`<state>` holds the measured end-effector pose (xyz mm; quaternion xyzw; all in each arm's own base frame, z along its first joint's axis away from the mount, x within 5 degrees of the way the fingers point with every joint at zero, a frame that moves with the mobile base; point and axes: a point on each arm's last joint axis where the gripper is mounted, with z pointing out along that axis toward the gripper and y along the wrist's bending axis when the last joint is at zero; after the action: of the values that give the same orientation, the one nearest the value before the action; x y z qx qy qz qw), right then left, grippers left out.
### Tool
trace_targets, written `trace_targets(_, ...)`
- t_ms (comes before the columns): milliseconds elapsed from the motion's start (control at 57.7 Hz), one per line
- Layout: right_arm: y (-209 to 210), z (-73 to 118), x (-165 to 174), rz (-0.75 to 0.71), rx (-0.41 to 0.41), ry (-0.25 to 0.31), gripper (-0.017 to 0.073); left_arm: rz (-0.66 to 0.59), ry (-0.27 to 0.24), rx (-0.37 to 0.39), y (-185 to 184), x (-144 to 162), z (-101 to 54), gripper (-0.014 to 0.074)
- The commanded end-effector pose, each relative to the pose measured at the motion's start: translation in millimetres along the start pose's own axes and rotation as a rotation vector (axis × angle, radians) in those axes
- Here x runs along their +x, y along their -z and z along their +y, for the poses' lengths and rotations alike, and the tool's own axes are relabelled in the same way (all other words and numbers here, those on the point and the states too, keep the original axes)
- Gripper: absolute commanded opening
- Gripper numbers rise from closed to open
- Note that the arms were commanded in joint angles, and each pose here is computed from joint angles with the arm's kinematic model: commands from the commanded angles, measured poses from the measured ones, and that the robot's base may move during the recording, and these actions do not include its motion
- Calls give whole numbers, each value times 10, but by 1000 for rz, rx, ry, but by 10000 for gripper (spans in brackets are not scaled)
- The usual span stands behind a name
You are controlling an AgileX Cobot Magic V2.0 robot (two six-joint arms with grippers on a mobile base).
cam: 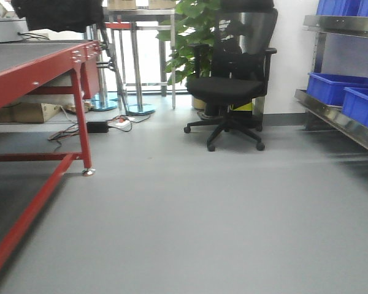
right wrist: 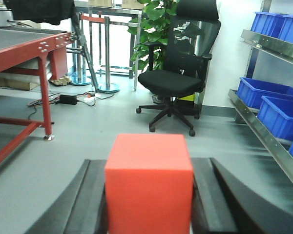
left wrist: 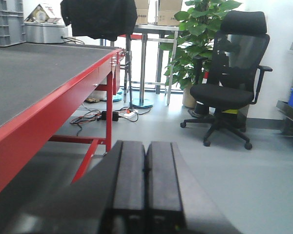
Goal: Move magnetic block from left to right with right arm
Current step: 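Drive past the office chair and plant carrying the red cube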
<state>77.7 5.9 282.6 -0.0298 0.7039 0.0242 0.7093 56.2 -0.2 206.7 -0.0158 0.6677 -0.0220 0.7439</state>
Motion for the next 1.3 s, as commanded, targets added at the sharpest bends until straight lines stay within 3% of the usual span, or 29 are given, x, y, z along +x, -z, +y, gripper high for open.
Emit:
trace_targets(0, 12, -4, -184, -118, 6, 15, 347, -89, 6, 3, 11, -59, 2, -126)
trace_targets(1283, 12, -4, -184, -118, 6, 15, 347, -89, 6, 3, 11, -59, 2, -126)
